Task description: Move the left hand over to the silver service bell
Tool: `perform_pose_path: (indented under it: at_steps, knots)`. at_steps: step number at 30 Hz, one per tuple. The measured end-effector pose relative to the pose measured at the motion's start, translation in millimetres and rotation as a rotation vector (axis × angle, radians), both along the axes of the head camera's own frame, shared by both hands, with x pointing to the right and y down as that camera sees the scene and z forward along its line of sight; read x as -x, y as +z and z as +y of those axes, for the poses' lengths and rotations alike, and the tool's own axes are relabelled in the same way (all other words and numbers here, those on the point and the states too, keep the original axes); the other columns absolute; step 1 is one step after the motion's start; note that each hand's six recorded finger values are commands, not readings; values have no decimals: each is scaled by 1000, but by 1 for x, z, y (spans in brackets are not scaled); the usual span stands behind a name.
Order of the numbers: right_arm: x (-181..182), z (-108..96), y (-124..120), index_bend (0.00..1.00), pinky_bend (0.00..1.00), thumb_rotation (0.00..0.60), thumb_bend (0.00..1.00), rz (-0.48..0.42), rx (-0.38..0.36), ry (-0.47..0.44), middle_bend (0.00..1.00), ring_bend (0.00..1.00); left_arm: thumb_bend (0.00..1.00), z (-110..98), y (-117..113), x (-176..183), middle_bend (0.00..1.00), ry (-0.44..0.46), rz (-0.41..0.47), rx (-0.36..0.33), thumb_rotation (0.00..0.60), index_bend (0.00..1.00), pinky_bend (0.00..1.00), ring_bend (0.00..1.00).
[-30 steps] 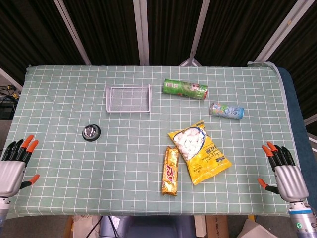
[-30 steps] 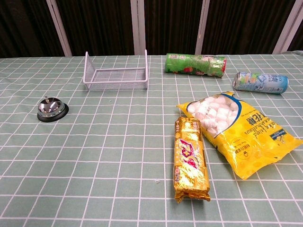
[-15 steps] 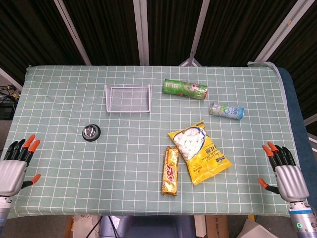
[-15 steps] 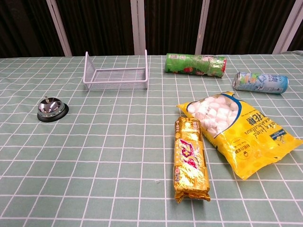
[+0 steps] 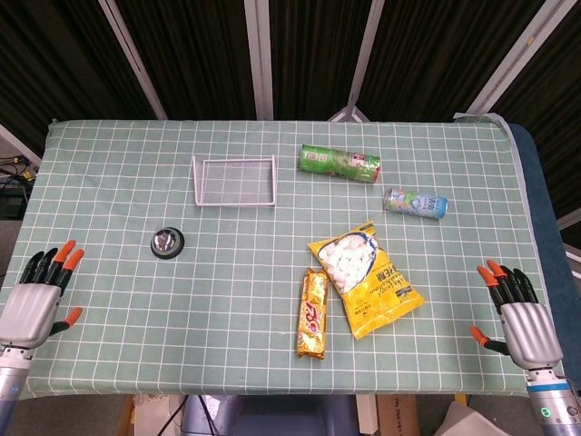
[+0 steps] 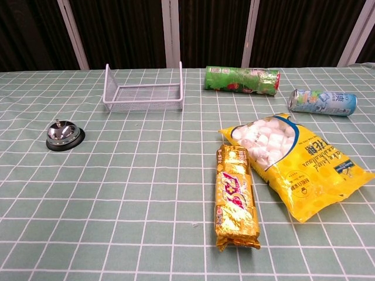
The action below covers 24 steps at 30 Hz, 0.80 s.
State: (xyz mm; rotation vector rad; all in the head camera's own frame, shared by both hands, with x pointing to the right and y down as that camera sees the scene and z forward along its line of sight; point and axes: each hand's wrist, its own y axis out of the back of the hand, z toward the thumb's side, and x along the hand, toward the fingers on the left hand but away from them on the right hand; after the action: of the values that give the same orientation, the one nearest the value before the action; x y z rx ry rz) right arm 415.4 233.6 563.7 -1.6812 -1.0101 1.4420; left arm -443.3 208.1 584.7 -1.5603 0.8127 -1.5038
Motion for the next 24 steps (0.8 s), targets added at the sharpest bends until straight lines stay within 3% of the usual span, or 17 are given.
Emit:
perform_pose_path:
  at_steps: [9,16,24]
  knots:
    - [1,0,1,0,0,600,247,-5,9,0,0,0,580,-33,34,-24,0,91,-87,82,600,0,0,0]
    - [1,0,2,0,0,600,247,-8,16,6,0,0,600,-59,63,-56,0,136,-132,123,600,0,0,0]
    - [0,-1,2,0,0,600,247,-15,18,13,0,0,603,-74,81,-89,0,144,-143,147,600,0,0,0]
